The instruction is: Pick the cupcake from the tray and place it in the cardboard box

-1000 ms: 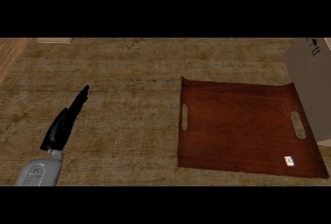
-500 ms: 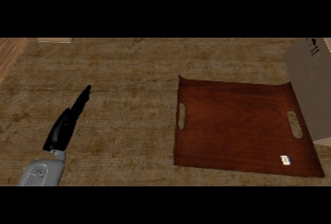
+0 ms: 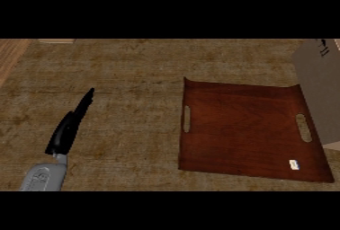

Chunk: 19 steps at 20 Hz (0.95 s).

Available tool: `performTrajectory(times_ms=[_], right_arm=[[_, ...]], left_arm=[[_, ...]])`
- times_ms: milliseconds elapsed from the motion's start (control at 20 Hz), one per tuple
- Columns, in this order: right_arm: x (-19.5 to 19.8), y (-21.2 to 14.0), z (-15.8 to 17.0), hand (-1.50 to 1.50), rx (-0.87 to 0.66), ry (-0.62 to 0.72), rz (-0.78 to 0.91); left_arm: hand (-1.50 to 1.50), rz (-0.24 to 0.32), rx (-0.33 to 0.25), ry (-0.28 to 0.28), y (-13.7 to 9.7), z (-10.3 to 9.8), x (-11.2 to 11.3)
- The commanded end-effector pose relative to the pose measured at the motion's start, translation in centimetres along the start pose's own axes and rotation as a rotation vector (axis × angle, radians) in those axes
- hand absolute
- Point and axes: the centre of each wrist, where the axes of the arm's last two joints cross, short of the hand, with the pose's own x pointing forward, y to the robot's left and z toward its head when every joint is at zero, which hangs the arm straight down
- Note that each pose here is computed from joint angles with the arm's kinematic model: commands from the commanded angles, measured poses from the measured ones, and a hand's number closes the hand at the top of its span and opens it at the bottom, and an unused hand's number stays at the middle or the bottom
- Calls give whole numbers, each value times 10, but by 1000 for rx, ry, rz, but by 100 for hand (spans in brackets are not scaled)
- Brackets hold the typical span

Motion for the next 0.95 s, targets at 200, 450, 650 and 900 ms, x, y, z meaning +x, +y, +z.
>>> performTrajectory(times_ms=[200, 450, 650, 900], right_arm=[[-27, -56, 24, -150, -139, -50, -77], [-34, -92, 41, -150, -192, -61, -77], [-51, -99, 58, -150, -167, -55, -45], [-53, -109, 65, -150, -147, -55, -22]], left_arm=[[0, -9, 15, -19, -1, -4, 4], [0, -5, 3, -1, 8, -5, 4], [0, 8, 4, -1, -14, 0, 2], [0, -7, -15, -2, 7, -2, 13]])
